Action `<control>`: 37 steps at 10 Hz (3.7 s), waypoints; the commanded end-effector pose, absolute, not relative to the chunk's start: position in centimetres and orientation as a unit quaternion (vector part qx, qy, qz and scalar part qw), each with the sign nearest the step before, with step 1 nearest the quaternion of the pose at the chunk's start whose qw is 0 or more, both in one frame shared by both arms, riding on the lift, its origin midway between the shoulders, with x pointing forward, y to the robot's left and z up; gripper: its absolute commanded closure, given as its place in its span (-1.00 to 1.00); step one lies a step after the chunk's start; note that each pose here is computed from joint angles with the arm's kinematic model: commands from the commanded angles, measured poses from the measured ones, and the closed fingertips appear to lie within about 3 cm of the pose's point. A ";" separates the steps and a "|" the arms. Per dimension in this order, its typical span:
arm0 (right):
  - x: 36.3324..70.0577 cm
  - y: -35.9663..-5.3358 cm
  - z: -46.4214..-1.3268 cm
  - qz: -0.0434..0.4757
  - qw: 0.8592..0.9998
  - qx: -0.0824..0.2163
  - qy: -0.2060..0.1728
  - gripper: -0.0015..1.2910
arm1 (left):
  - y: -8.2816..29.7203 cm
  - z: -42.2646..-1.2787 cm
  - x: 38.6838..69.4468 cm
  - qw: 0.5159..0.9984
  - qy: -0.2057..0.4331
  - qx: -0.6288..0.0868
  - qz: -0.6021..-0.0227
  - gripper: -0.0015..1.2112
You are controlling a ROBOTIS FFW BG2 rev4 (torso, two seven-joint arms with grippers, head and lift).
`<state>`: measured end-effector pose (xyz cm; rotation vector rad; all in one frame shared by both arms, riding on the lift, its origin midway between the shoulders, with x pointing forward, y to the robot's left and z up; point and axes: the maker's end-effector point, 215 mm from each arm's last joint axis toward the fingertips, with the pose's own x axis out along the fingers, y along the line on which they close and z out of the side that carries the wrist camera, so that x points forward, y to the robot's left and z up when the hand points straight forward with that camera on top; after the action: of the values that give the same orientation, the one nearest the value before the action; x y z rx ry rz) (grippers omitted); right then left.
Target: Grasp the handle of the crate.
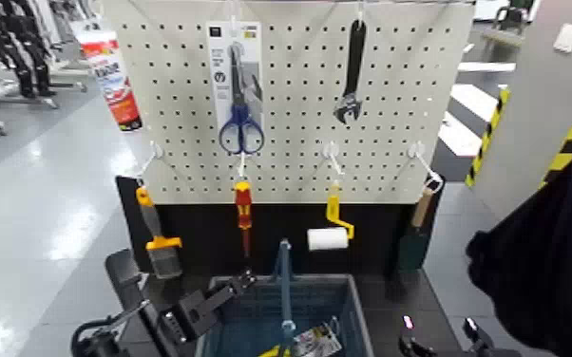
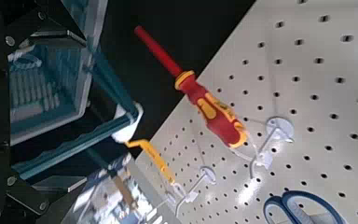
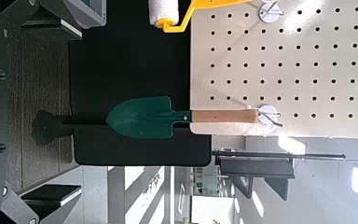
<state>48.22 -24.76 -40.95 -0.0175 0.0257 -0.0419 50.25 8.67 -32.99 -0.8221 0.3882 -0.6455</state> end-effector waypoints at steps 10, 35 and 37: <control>48.3 -24.6 -40.7 -0.021 1.000 -0.001 0.004 -0.78 | 2.5 -32.1 49.5 0.659 0.304 -0.547 -0.417 -0.56; 48.4 -24.6 -40.8 -0.018 1.000 -0.004 0.006 -0.78 | 0.6 -29.6 46.3 0.571 0.258 -0.670 -0.398 0.95; 48.4 -24.6 -40.8 -0.019 1.000 -0.005 0.006 -0.78 | 0.8 -29.2 44.9 0.570 0.268 -0.670 -0.393 0.95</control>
<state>48.35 -24.58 -40.84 -0.0100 0.0125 -0.0371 45.34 0.61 -29.76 -1.5654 0.6344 -0.9142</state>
